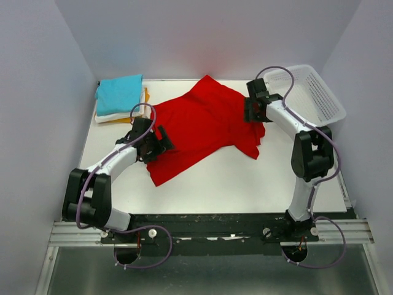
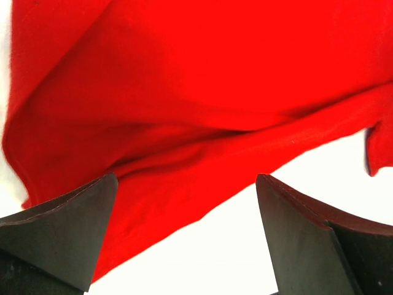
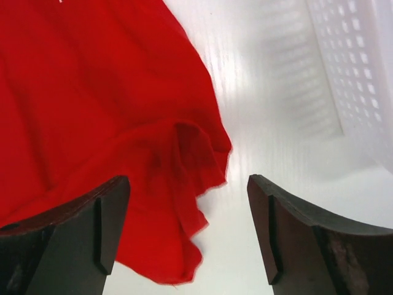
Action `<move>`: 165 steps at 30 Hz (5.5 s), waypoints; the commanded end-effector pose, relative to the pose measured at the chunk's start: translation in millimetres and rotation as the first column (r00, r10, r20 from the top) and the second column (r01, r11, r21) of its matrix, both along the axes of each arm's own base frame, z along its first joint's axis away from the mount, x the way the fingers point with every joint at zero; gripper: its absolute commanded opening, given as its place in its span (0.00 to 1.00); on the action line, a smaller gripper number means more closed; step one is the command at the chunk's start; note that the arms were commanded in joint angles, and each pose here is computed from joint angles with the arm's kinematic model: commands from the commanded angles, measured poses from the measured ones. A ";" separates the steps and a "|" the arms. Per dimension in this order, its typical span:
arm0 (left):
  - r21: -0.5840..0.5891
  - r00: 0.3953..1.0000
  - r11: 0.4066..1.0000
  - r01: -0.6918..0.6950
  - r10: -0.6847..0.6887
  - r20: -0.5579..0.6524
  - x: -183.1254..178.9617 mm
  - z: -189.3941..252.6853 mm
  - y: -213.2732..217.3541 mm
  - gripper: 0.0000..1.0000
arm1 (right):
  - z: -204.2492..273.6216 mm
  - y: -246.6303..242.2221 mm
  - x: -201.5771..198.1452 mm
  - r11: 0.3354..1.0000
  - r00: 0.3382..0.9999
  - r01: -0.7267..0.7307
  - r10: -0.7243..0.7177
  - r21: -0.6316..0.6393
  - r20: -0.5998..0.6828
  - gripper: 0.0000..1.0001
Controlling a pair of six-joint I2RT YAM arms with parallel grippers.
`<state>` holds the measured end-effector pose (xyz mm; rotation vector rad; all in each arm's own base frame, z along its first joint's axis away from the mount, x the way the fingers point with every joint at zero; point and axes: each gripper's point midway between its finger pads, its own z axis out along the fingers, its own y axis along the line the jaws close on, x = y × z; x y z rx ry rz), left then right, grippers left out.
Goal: Fold and stack the t-shirts
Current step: Flatten out the tshirt
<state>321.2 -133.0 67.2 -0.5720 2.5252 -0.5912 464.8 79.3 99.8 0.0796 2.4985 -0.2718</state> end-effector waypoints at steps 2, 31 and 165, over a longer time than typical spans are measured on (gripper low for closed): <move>0.007 0.995 0.999 -0.048 0.047 0.083 -31.1 24.5 14.7 0.99 | 45.6 -23.4 -41.2 0.986 0.964 0.139 -0.156 0.090 0.215 1.00; 0.122 0.987 0.992 0.014 0.006 -0.161 -101.6 -43.8 -3.3 0.00 | -24.4 -22.5 -132.6 0.917 0.952 0.228 -0.281 0.327 0.125 0.97; -0.068 0.255 0.992 0.106 0.039 0.966 -226.8 516.9 60.4 0.00 | 643.4 -27.6 -311.7 0.815 -0.117 -0.574 -0.178 0.080 0.977 0.01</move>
